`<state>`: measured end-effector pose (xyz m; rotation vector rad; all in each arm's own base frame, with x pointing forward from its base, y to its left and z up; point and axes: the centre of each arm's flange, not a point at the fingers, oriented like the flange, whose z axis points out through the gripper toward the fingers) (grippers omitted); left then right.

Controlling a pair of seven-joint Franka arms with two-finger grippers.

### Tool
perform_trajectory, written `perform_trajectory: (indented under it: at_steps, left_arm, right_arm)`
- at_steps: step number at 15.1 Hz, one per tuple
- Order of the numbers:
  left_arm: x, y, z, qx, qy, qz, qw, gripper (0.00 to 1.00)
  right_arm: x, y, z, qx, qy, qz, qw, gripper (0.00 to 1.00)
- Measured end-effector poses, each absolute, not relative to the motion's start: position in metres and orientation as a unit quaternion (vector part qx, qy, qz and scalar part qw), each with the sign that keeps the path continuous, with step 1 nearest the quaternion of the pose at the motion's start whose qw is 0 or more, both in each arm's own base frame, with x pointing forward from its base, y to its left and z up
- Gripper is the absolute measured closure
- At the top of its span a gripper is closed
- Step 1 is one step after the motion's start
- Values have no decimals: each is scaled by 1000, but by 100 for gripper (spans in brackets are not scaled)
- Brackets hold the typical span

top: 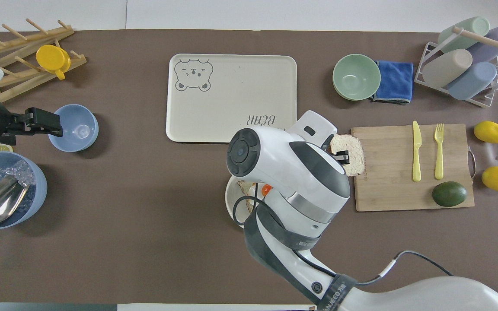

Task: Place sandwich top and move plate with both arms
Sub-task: 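Lift the bread slice with the right gripper and carry it over the plate, then lower the bread slice onto the egg and open the right gripper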

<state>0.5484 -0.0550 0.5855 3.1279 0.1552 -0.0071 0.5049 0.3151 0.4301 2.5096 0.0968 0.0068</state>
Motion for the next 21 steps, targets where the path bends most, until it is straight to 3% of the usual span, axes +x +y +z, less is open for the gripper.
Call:
perform_trajectory:
  at_steps: [3, 8, 21]
  left_arm:
    - [550, -40, 586, 998, 63, -1, 5, 0]
    - [552, -23, 585, 997, 77, 5, 6, 0]
    - [553, -24, 577, 997, 77, 9, 6, 0]
  right_arm:
    - [484, 359, 446, 955, 61, 8, 290, 92]
    - [463, 411, 416, 970, 59, 16, 237, 92]
    - [438, 447, 389, 977, 47, 10, 206, 92]
